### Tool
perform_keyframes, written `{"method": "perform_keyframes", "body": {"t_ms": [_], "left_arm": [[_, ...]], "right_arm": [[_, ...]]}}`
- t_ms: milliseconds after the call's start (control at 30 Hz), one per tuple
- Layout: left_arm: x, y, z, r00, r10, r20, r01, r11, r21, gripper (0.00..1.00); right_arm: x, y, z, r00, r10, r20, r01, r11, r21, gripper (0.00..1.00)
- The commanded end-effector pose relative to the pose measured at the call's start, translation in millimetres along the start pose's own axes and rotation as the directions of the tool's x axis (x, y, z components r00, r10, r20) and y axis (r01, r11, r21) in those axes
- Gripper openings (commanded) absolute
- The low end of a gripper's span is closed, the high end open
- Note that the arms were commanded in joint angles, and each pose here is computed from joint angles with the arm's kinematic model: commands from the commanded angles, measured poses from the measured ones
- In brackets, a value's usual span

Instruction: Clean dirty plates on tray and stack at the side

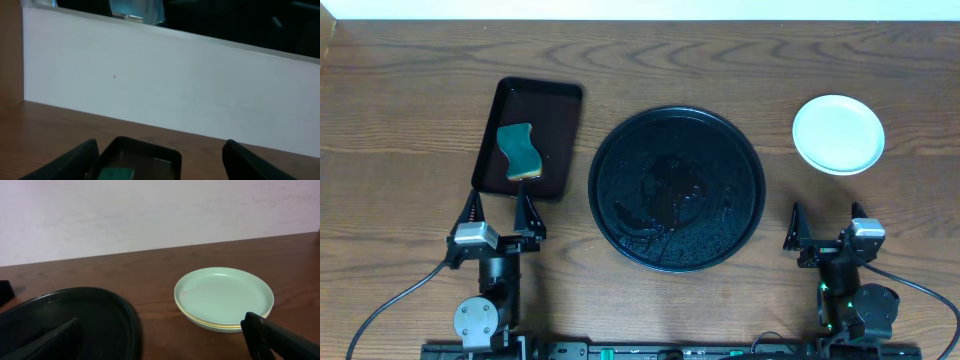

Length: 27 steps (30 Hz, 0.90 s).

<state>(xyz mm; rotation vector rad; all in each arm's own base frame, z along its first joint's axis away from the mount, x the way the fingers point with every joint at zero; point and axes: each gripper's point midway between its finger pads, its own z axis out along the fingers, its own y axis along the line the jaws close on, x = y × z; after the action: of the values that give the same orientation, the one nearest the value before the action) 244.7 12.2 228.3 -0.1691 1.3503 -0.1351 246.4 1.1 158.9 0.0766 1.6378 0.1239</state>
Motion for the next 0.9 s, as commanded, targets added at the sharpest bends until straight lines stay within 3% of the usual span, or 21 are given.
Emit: {"method": "perform_keyframes", "body": {"t_ms": [0, 400, 867], "left_arm": [[1.4, 0.5, -2.0, 0.999, 0.044, 0.000, -0.044, 0.999, -0.002, 0.80], [-10.6, -2.7, -4.5, 0.995, 0.082, 0.050, -0.083, 0.997, 0.007, 0.80], [65.6, 13.4, -13.1, 0.962, 0.073, -0.265, -0.085, 0.996, -0.033, 0.80]], "right_arm": [[0.2, -1.6, -0.3, 1.000, -0.010, 0.001, 0.010, 1.000, 0.007, 0.99], [0.2, -1.6, -0.3, 1.000, -0.010, 0.001, 0.010, 1.000, 0.007, 0.99], [0.2, -1.6, -0.3, 1.000, -0.010, 0.001, 0.010, 1.000, 0.007, 0.99]]}}
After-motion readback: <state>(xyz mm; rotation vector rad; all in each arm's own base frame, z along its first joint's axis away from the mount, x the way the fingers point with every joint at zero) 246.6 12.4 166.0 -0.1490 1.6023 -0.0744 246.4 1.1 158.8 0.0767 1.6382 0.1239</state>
